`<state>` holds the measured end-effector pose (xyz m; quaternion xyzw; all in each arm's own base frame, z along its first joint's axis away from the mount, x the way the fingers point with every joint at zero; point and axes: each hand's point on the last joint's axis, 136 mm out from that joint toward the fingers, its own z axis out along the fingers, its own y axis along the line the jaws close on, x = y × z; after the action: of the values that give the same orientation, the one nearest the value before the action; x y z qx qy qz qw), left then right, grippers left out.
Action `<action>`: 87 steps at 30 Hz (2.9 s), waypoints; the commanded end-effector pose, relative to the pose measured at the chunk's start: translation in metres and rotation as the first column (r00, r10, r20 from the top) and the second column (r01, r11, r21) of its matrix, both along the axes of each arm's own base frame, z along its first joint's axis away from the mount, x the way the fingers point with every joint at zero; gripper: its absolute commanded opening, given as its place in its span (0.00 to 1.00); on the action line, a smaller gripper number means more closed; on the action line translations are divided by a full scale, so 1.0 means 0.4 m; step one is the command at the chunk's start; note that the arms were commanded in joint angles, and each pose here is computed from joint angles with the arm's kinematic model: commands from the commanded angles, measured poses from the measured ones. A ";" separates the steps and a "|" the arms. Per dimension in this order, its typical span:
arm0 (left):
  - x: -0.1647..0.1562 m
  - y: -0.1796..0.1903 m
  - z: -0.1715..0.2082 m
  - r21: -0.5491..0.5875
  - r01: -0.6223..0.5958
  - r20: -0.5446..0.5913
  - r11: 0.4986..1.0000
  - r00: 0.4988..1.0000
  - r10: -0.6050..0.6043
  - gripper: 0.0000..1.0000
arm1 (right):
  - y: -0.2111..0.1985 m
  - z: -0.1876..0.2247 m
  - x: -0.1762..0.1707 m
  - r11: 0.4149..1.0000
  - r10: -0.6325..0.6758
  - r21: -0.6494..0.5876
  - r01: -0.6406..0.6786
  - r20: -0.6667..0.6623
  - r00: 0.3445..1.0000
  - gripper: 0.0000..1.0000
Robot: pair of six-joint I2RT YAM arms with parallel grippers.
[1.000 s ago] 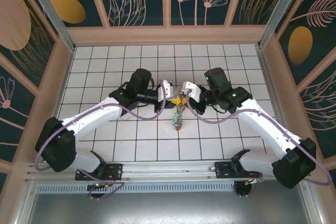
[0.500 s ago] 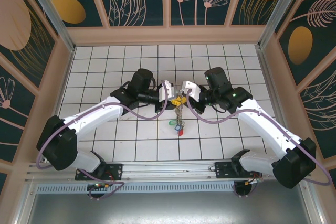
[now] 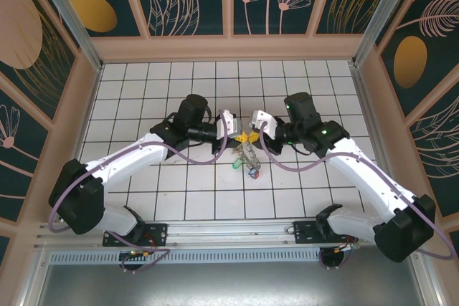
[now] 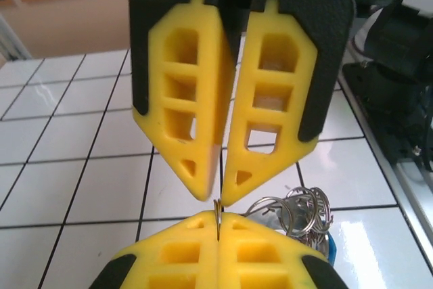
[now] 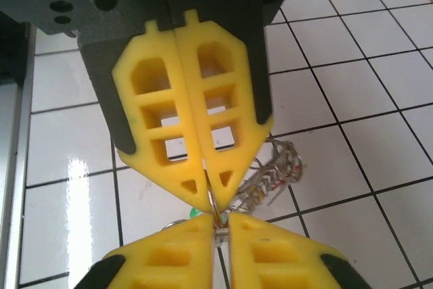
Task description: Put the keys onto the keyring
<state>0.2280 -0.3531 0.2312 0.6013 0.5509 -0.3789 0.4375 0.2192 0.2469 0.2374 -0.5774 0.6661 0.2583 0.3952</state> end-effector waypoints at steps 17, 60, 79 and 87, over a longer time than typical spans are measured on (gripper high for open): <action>-0.050 -0.007 0.138 -0.235 0.119 0.077 0.965 0.992 -0.103 0.00 | 0.004 0.029 -0.056 0.987 0.117 0.112 -0.113 -0.027 0.993 0.24; -0.043 -0.005 0.136 -0.282 0.079 0.037 0.956 0.997 -0.071 0.00 | 0.004 0.008 -0.061 0.990 0.129 0.070 -0.126 -0.035 0.991 0.24; -0.055 0.000 0.143 -0.304 0.090 0.035 0.949 0.996 -0.084 0.00 | -0.027 0.049 -0.044 0.994 0.093 0.054 -0.096 0.053 0.994 0.27; -0.062 0.003 0.144 -0.308 0.094 0.030 0.947 0.996 -0.089 0.00 | -0.019 0.090 -0.033 0.992 0.096 0.077 -0.104 0.100 0.990 0.27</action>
<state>0.2118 -0.3546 0.2645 0.5488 0.4926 -0.4680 0.4870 0.2018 0.2372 0.2503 -0.5956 0.6339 0.2873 0.4011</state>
